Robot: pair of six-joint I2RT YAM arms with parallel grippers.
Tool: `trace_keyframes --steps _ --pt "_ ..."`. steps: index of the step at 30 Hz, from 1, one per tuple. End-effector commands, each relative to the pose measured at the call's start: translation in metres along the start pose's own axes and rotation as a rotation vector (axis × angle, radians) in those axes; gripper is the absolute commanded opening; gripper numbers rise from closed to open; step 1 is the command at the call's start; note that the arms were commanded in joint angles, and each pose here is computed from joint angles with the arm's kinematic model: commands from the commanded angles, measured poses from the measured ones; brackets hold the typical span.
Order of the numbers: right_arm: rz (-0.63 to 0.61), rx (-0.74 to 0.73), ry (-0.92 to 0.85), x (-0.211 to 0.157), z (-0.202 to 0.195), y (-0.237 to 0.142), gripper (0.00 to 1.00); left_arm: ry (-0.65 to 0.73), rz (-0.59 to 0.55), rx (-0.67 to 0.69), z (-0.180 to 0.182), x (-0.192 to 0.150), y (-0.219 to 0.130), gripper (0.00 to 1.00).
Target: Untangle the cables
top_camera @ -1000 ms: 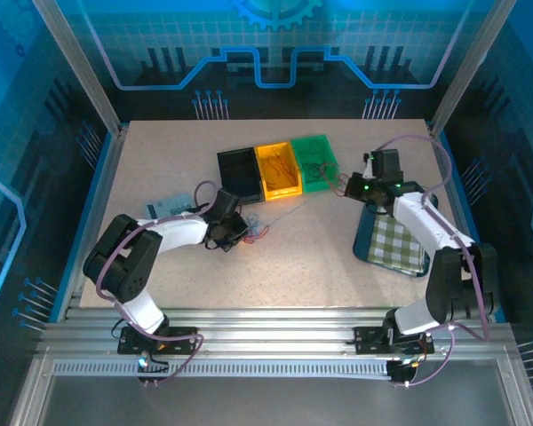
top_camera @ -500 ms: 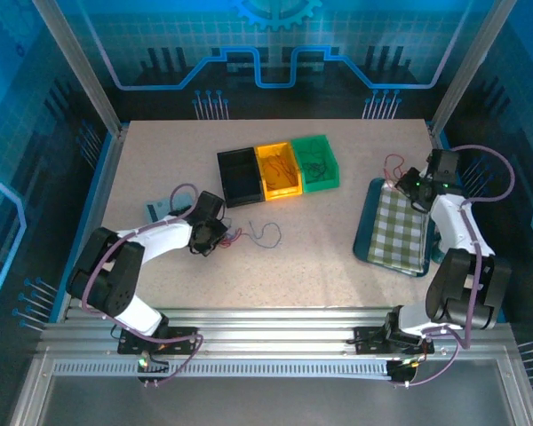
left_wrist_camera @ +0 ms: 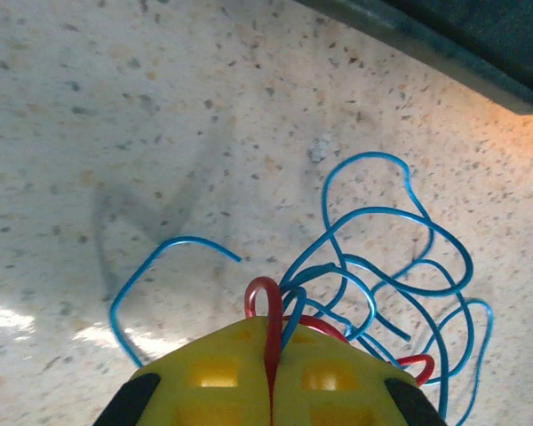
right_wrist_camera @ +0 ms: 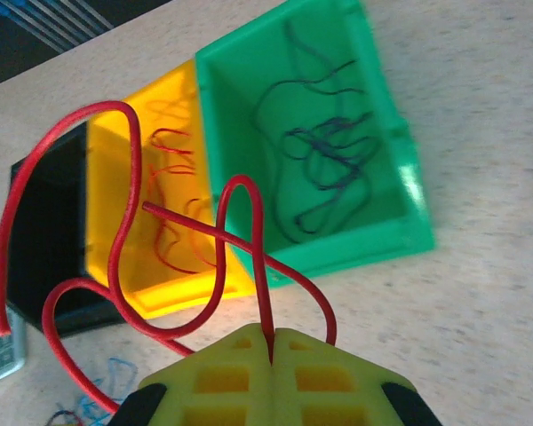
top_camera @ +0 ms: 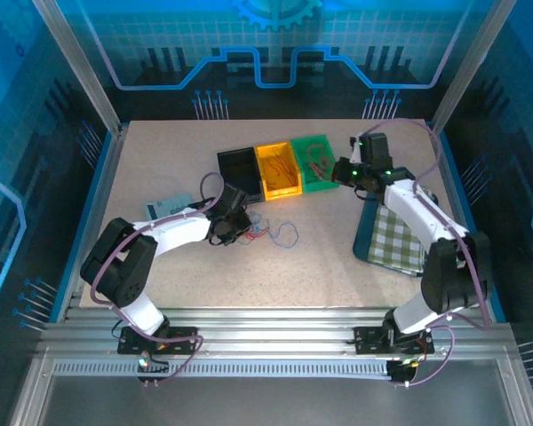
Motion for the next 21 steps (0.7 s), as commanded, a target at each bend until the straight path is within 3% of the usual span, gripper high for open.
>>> trace_keyframes --steps 1,9,17,21 --pt "0.02 0.048 0.019 0.005 0.025 0.02 0.02 -0.063 0.026 -0.053 -0.001 -0.007 0.008 0.0" --pt "0.123 0.053 0.02 0.006 0.054 0.087 0.03 -0.073 0.05 -0.05 -0.001 -0.009 0.009 0.0" --pt "0.17 0.079 -0.001 0.008 0.082 0.126 0.06 -0.053 0.043 -0.03 -0.003 -0.004 0.004 0.0" --pt "0.185 0.064 -0.013 0.001 0.084 0.13 0.28 -0.052 0.041 -0.031 -0.004 -0.002 0.005 0.0"
Point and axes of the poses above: each hand's point on the last joint's axis, 136 mm out from that joint toward the fingers, its own y axis out along the fingers, its own z axis along the line the jaws close on, x = y × z, the point moved 5 cm from there along -y, back along the fingers, and after that the axes turned 15 degrees about y, right-handed, at the moved point
